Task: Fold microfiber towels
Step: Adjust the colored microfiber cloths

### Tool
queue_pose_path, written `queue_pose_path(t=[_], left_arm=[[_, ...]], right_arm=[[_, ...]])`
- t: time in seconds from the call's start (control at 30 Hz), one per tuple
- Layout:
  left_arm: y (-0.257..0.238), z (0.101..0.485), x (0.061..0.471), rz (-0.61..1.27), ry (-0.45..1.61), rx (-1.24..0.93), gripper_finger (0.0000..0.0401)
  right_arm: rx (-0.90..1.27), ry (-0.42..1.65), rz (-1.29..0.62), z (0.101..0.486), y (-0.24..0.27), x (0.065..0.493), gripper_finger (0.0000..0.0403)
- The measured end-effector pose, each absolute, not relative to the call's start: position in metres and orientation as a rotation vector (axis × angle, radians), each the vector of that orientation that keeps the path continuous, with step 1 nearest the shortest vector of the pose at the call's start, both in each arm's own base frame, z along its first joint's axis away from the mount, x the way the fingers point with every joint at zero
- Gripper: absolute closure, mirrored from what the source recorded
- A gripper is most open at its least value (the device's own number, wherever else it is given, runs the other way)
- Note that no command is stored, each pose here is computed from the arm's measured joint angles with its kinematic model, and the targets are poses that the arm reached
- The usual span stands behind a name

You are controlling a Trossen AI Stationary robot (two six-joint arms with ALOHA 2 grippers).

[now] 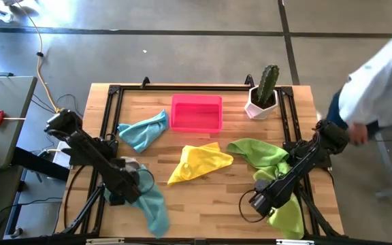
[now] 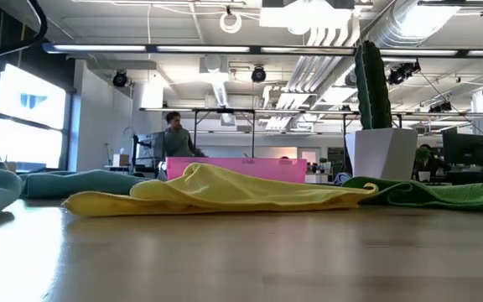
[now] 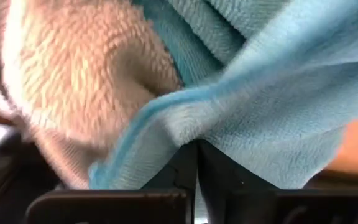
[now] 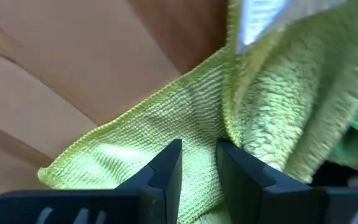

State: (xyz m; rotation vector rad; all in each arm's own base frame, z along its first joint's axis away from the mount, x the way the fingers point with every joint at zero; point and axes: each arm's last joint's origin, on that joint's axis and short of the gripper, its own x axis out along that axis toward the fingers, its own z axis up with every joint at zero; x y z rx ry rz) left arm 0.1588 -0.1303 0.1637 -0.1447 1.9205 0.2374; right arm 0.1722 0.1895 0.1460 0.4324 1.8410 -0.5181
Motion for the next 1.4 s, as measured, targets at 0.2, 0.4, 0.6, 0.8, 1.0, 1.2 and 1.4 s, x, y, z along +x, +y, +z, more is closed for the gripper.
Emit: queue_pose_path(t=[0.2,0.4,0.6,0.8,1.0,1.2,1.4], left_arm=[[-0.118,0.187,0.153,0.26,1.885,-0.203,0.0396],[-0.119,0.225,0.166,0.146,1.664,-0.191,0.0396],[-0.125,0.248,0.193,0.197,1.19,-0.139,0.0396],[-0.139,0.235,0.217,0.2,1.022,-0.182,0.0396],[-0.156,0.205,0.24,0.169,1.053,-0.201,0.0396],[-0.169,0.164,0.244,0.12,1.289,-0.252,0.0396],[-0.184,0.142,0.231,0.083,1.531,-0.307,0.0396]], right_arm=[[0.438,1.847,-0.531,0.159,0.182,0.169,0.0308],[0.438,1.667,-0.542,0.176,0.168,0.175,0.0308],[0.382,1.322,-0.562,0.19,0.154,0.19,0.0308],[0.301,1.181,-0.459,0.192,0.152,0.207,0.0308],[0.265,1.088,-0.437,0.194,0.148,0.218,0.0308],[0.226,1.049,-0.407,0.195,0.146,0.225,0.0308],[0.225,1.026,-0.415,0.196,0.145,0.227,0.0308]])
